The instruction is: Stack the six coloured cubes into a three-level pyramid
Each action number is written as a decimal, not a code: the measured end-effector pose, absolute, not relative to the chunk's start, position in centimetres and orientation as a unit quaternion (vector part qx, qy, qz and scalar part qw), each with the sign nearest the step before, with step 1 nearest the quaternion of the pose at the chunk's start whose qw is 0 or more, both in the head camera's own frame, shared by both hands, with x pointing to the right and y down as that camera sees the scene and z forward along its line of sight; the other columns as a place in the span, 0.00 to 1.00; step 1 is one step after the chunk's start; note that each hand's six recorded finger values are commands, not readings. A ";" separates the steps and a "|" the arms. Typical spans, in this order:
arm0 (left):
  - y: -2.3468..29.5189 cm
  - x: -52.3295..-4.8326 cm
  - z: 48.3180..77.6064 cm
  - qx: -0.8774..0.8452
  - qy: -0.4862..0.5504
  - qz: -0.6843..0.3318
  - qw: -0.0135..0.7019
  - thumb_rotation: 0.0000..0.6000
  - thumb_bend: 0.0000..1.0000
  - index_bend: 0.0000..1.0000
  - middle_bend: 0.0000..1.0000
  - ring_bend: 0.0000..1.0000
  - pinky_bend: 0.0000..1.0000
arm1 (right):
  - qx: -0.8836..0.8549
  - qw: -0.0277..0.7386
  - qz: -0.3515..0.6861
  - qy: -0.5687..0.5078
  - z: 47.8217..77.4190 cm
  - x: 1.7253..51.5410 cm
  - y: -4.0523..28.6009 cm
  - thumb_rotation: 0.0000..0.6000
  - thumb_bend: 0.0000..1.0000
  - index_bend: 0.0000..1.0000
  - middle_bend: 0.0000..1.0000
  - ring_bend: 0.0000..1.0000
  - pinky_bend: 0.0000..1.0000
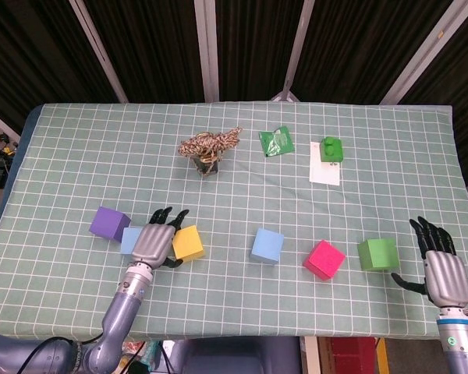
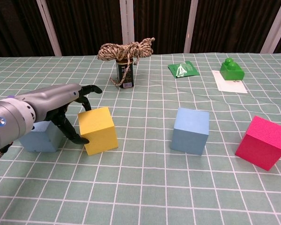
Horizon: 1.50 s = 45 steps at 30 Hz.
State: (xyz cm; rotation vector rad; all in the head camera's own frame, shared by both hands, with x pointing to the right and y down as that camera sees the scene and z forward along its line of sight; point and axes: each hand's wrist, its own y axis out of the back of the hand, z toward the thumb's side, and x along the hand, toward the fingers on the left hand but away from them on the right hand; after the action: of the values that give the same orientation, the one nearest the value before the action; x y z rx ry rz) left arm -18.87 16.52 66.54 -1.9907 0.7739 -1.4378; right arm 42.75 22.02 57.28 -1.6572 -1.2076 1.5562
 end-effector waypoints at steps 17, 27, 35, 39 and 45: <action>12.0 -16.5 66.0 -0.762 0.249 -0.488 0.345 1.00 0.37 0.07 0.38 0.01 0.03 | -0.617 0.274 0.583 -0.452 57.5 42.9 21.9 1.00 0.16 0.00 0.00 0.00 0.00; 8.7 -16.6 68.0 -0.768 0.228 -0.479 0.359 1.00 0.37 0.07 0.31 0.01 0.03 | -0.616 0.273 0.585 -0.453 57.5 43.0 21.9 1.00 0.16 0.00 0.00 0.00 0.00; 7.6 -15.8 68.9 -0.776 0.222 -0.468 0.360 1.00 0.37 0.07 0.28 0.01 0.03 | -0.616 0.273 0.586 -0.452 57.6 42.9 21.9 1.00 0.16 0.00 0.00 0.00 0.00; 7.7 -15.1 69.2 -0.784 0.217 -0.461 0.356 1.00 0.37 0.07 0.28 0.01 0.03 | -0.614 0.272 0.587 -0.453 57.6 43.0 21.9 1.00 0.16 0.00 0.00 0.00 0.00; 8.0 -14.2 69.3 -0.794 0.213 -0.448 0.351 1.00 0.37 0.07 0.27 0.01 0.03 | -0.614 0.270 0.588 -0.453 57.7 43.0 21.9 1.00 0.16 0.00 0.00 0.00 0.00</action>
State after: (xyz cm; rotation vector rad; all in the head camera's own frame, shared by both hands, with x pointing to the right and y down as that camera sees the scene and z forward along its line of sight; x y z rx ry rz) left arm -14.20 8.03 69.33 -2.0544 0.5521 -1.1605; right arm 43.01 21.91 57.68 -1.6533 -1.2205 1.5833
